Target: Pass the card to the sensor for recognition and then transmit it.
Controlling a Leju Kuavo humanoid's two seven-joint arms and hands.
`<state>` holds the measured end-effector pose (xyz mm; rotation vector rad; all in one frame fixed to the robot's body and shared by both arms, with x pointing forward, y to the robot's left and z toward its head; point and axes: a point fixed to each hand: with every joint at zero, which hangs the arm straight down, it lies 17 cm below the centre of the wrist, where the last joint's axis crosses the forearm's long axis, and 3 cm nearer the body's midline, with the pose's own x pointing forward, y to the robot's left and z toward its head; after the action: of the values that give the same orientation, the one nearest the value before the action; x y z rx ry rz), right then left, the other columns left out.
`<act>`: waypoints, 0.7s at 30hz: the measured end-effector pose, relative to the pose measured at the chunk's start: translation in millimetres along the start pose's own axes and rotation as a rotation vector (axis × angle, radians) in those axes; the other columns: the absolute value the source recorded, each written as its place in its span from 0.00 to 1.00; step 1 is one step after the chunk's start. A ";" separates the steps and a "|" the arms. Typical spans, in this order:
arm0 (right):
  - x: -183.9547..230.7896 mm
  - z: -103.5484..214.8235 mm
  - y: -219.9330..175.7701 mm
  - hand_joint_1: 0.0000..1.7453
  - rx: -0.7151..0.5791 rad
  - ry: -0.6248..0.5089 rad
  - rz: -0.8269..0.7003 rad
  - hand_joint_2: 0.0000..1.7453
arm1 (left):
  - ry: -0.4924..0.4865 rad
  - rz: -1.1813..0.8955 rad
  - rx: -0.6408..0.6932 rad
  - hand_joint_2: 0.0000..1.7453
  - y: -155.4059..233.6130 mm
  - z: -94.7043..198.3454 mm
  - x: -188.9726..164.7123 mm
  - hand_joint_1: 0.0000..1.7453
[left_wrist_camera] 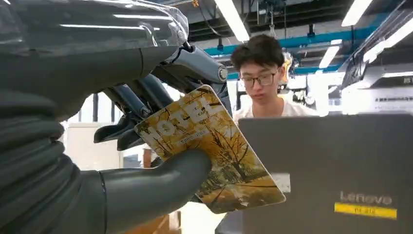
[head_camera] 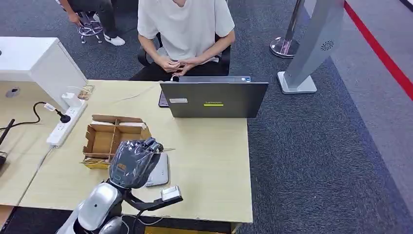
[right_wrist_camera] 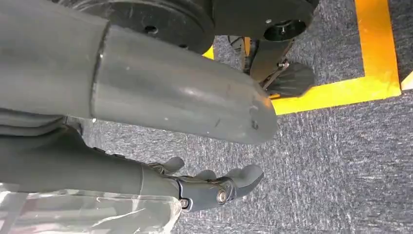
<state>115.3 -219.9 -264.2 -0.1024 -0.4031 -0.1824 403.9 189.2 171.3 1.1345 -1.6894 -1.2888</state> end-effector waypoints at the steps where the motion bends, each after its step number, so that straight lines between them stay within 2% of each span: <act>1: -0.2 0.0 -0.1 0.00 -0.001 0.001 0.000 0.00 | 0.019 -0.001 -0.032 1.00 -7.3 3.5 -3.7 1.00; 16: -0.4 -0.3 0.4 0.00 0.004 0.001 0.055 0.00 | 0.223 -0.058 -0.352 1.00 -109.6 35.0 -56.2 1.00; 21: -0.8 -0.5 -0.5 0.00 -0.001 0.003 0.059 0.00 | 0.252 -0.059 -0.386 1.00 -121.6 39.8 -63.2 1.00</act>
<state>114.7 -220.4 -264.9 -0.1148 -0.3962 -0.1244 416.8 247.8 41.8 1.0659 -1.1709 -1.3708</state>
